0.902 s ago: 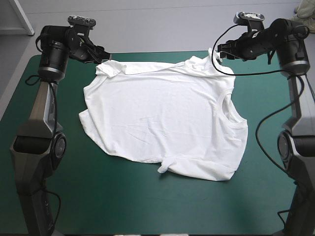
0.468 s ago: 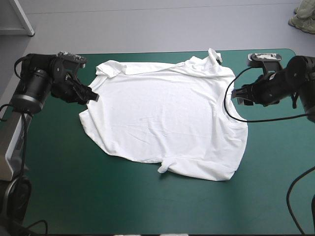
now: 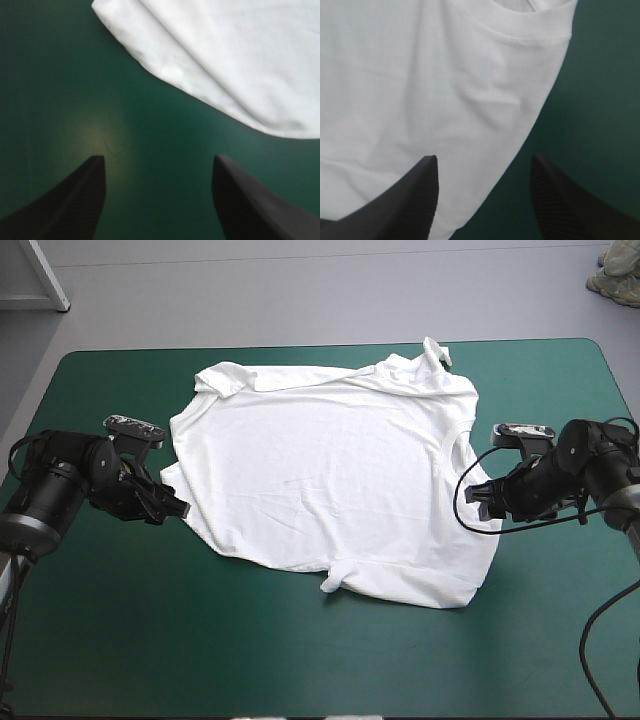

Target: Fold the cloth

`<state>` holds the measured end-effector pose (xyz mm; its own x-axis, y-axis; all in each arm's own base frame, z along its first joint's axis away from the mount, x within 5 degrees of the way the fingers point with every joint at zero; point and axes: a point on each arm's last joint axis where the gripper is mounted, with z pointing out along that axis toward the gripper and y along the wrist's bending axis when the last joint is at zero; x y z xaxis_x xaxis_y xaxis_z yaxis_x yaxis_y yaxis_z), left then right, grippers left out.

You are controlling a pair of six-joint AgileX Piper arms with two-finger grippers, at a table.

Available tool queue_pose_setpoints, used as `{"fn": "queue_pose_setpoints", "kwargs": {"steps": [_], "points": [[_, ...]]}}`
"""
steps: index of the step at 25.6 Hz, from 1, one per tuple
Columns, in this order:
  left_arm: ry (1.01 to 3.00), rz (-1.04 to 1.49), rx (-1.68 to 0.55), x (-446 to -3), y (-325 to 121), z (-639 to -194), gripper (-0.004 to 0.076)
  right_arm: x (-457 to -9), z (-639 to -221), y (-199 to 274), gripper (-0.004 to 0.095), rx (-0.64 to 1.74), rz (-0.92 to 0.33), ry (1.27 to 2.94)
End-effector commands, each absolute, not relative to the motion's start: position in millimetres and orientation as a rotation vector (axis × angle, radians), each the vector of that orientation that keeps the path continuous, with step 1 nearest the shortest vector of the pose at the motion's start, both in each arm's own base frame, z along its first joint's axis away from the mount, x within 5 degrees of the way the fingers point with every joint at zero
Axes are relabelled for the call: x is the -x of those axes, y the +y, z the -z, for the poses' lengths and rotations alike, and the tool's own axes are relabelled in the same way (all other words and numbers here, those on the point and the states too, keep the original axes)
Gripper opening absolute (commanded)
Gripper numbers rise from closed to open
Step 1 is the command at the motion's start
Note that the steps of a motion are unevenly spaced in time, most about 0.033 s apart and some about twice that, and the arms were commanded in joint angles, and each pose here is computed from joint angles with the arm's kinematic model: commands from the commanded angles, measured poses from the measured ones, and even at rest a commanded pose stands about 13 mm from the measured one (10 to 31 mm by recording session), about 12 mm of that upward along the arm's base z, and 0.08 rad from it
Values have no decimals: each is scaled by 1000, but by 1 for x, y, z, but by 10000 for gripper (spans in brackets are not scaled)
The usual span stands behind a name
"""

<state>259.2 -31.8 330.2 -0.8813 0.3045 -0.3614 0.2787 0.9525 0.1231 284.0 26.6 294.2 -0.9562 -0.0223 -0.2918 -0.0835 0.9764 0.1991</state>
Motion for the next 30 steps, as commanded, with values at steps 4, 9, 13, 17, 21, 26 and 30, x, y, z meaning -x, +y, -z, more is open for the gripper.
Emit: {"fn": "queue_pose_setpoints", "kwargs": {"steps": [4, 9, 13, 17, 21, 26, 30], "points": [[2580, -46, -375, -246, -33, -358, 452, -288, -280, 25, 514, 43, -299, 2811], [2515, -48, -365, -233, -31, -372, 452, -299, -263, 30, 514, 43, -316, 2849], [2468, -46, -354, -223, -29, -383, 452, -305, -249, 42, 514, 95, -298, 2886], [2444, -41, -329, -215, -28, -390, 452, -310, -237, 59, 514, 181, -279, 2896], [2442, -41, -328, -210, -27, -392, 452, -311, -216, 81, 513, 315, -176, 2954], [2451, -45, -330, -209, -27, -392, 452, -305, -193, 110, 237, 446, -82, 2992], [2411, -49, -326, -212, -27, -394, 452, -296, -183, 113, -17, 467, -46, 3005]]}}
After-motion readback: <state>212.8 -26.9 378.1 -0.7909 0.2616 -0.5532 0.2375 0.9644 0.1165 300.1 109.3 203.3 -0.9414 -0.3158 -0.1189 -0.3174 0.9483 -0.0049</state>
